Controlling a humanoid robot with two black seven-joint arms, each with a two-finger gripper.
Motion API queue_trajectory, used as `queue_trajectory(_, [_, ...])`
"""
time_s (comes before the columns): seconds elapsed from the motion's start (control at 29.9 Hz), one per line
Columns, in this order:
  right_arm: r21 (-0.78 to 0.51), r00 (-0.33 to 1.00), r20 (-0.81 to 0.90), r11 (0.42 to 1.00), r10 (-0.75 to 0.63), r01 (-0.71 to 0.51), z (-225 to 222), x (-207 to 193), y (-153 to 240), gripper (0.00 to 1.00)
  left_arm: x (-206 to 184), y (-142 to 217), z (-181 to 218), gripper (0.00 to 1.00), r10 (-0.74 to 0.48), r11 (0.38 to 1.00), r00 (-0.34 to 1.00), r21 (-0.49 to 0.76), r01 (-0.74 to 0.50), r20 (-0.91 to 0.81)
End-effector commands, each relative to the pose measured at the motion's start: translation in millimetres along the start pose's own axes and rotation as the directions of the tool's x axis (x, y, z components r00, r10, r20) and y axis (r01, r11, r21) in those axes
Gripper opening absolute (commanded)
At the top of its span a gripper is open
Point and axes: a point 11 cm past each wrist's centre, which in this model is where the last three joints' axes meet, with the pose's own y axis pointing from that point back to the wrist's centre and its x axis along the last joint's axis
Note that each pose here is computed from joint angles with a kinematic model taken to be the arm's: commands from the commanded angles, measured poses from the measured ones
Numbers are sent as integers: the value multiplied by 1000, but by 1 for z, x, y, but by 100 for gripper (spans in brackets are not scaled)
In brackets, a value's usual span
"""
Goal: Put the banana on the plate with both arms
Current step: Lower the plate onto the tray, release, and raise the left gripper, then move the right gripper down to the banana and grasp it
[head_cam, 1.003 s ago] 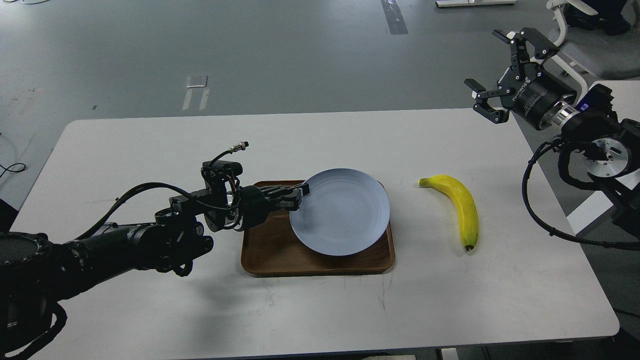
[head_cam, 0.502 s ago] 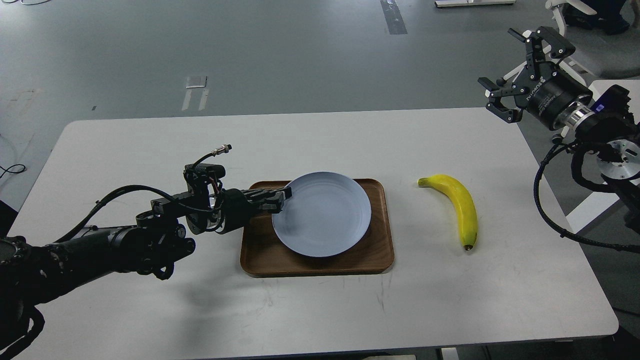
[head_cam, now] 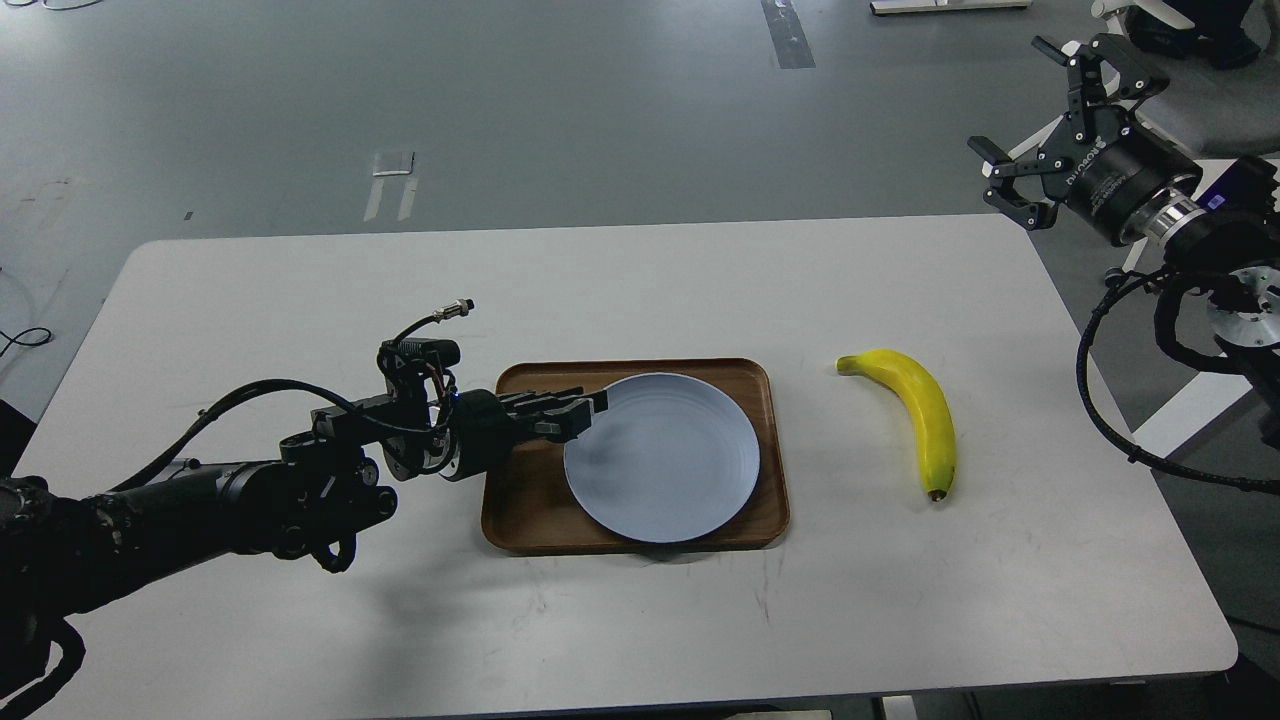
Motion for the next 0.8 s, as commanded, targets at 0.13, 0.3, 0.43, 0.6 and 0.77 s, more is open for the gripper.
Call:
queue_trajectory(0.13, [-97,974,-226,995,11,-34,-17,21,24,100,64,15,-20,97,261,965,956,78,-252,-135])
queue_trajectory(0.3, [-335,658,-714,942,-239,-21,-31,10,41,98,156,33,-7,98,492,859,762,92,-503,-421])
queue_trajectory(0.43, [-512,320,-818,859,-479,-24,-16,-16,57,96,185,44,-4,98,508,794,557,107,-598,-657])
queue_trajectory(0.6, [-656,-75,-746,749,-662,-96,38,-28,73,91,199,57,-20,98,520,768,364,236,-596,-773])
queue_trajectory(0.77, [-678,-172,-705,725,-688,-120,97,-18,77,71,199,63,-25,98,524,755,322,256,-604,-788])
